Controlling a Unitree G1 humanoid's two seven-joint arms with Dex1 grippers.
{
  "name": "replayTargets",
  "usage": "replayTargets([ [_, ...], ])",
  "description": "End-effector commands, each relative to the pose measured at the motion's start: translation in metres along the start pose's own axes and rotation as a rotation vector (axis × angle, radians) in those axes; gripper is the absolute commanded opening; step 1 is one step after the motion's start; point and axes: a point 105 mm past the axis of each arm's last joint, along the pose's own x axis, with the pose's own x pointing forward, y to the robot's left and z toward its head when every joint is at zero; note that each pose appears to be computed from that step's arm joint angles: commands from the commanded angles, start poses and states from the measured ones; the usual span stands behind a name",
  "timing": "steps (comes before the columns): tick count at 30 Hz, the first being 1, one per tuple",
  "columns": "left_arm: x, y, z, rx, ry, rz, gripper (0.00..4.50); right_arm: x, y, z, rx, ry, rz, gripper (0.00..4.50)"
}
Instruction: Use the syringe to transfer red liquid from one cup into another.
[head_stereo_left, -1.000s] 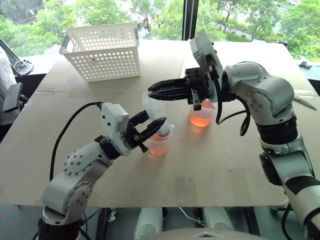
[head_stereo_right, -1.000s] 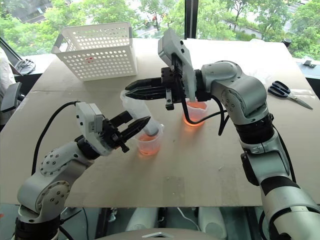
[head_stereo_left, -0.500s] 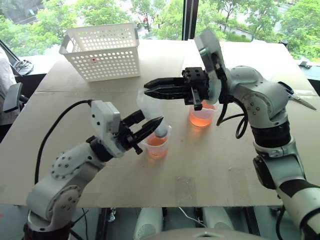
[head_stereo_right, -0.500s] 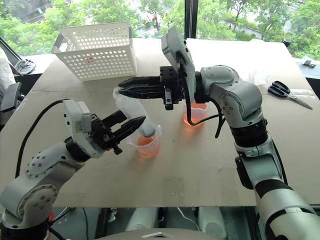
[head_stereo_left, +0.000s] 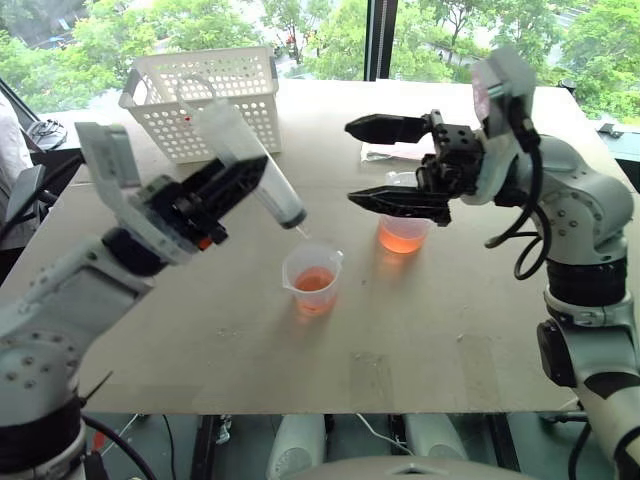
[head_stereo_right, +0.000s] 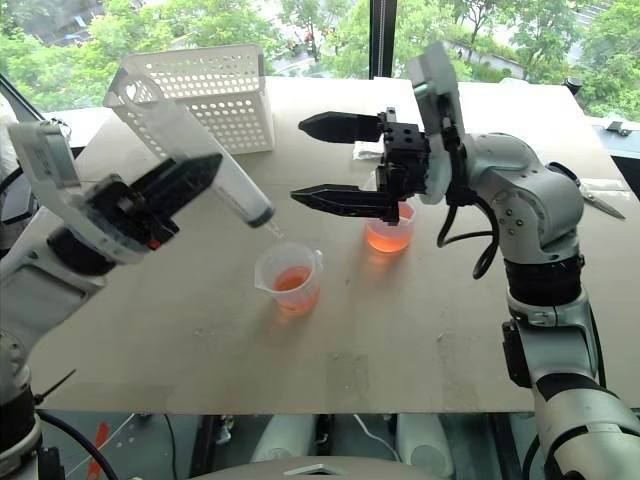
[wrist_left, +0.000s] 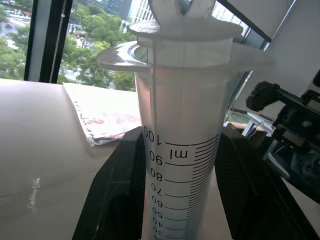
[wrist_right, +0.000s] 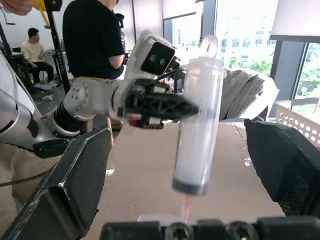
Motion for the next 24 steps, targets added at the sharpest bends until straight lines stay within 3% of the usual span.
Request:
replayTargets([
  [1, -0.010, 0.013, 0.024, -0.078, 0.134, 0.048, 1.43, -0.013, 0.011, 0.008, -0.041, 0.020, -0.015, 4.44],
  [4, -0.030, 0.033, 0.008, -0.104, 0.434, 0.118, 1.43, -0.026, 0.014, -0.001, -0.030, 0.069, -0.060, 4.44],
  [8, -0.054, 0.066, -0.010, -0.202, 0.642, 0.240, 1.43, -0.042, 0.023, -0.019, -0.021, 0.160, -0.092, 4.44],
  [15, -0.038, 0.124, -0.039, -0.364, 0.737, 0.408, 1.43, -0.063, 0.055, -0.040, 0.010, 0.263, -0.056, 4.44],
  [24, -0.039, 0.151, -0.087, -0.426, 0.911, 0.487, 1.43, -0.062, 0.080, -0.027, 0.013, 0.122, -0.113, 4.44],
])
